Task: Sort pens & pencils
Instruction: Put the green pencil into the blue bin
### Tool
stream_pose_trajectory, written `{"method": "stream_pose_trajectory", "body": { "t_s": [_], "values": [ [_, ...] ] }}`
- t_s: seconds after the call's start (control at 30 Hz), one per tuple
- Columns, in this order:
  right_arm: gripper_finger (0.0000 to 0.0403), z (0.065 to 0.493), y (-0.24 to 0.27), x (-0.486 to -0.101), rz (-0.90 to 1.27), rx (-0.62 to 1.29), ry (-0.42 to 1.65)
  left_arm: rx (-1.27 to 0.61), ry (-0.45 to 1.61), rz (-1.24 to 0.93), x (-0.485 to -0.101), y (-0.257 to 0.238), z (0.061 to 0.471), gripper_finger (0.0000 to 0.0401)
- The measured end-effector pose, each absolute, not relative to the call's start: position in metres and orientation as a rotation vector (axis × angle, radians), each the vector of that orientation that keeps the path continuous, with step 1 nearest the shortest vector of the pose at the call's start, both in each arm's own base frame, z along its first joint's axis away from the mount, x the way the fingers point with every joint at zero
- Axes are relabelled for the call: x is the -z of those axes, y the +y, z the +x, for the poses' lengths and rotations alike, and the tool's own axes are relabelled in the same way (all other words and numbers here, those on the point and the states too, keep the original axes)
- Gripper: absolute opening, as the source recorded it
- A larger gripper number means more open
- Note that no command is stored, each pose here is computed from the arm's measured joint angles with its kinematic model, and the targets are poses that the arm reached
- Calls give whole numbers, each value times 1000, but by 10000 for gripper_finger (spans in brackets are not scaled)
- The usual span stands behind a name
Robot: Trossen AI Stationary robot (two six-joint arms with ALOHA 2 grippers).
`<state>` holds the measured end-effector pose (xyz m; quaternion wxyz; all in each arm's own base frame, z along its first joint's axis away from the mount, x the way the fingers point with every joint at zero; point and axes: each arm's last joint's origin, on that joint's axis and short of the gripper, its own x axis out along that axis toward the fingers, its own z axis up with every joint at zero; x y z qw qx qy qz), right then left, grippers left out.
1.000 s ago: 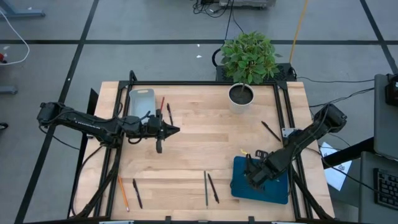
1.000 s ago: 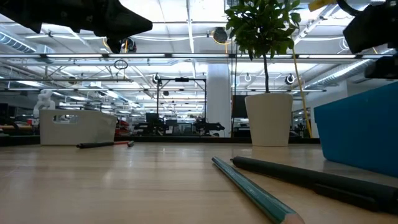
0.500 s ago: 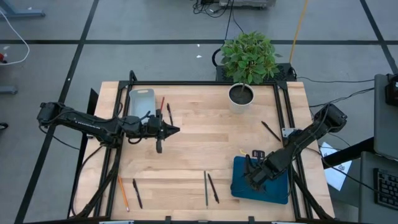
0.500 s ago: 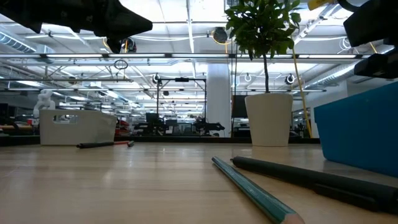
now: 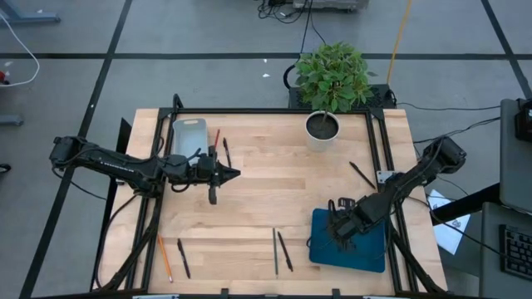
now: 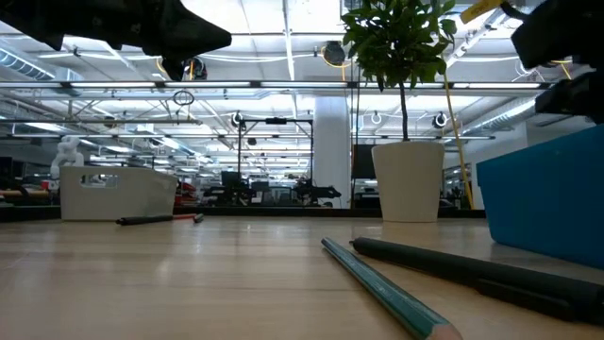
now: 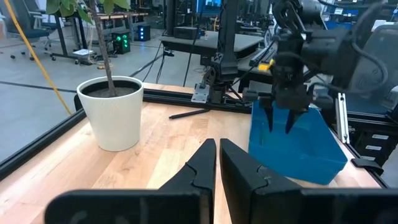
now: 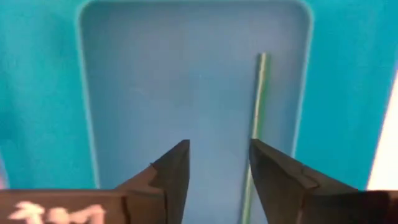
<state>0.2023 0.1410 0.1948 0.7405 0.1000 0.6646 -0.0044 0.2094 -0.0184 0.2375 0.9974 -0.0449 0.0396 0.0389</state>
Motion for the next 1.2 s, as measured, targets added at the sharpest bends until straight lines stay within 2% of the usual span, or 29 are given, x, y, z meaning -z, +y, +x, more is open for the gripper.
{"method": "stream_pose_trajectory", "body": {
  "t_s": [0.13,0.37,0.47,0.6,0.73,0.9,1.0,1.2],
  "values": [
    [162,194,132,-222,261,-3,1318,-78,80,-76,-238,-18,209,26],
    [152,197,118,-266,87,-9,757,-77,80,-72,-238,-18,209,26],
    [151,204,107,-261,-4,-19,601,-77,86,-76,-237,-18,209,26],
    [151,214,82,-230,-60,-3,408,-75,86,-77,-237,-19,209,26],
    [151,213,48,-203,-9,-18,125,-75,85,-61,-237,-19,209,26],
    [151,199,18,-199,28,7,-143,-73,86,-25,-237,-19,209,26],
    [151,198,13,-205,4,-12,-219,-69,90,20,-237,-19,209,26],
    [151,202,7,-208,-10,11,-197,-94,117,37,-234,-18,209,26]
  ]
}}
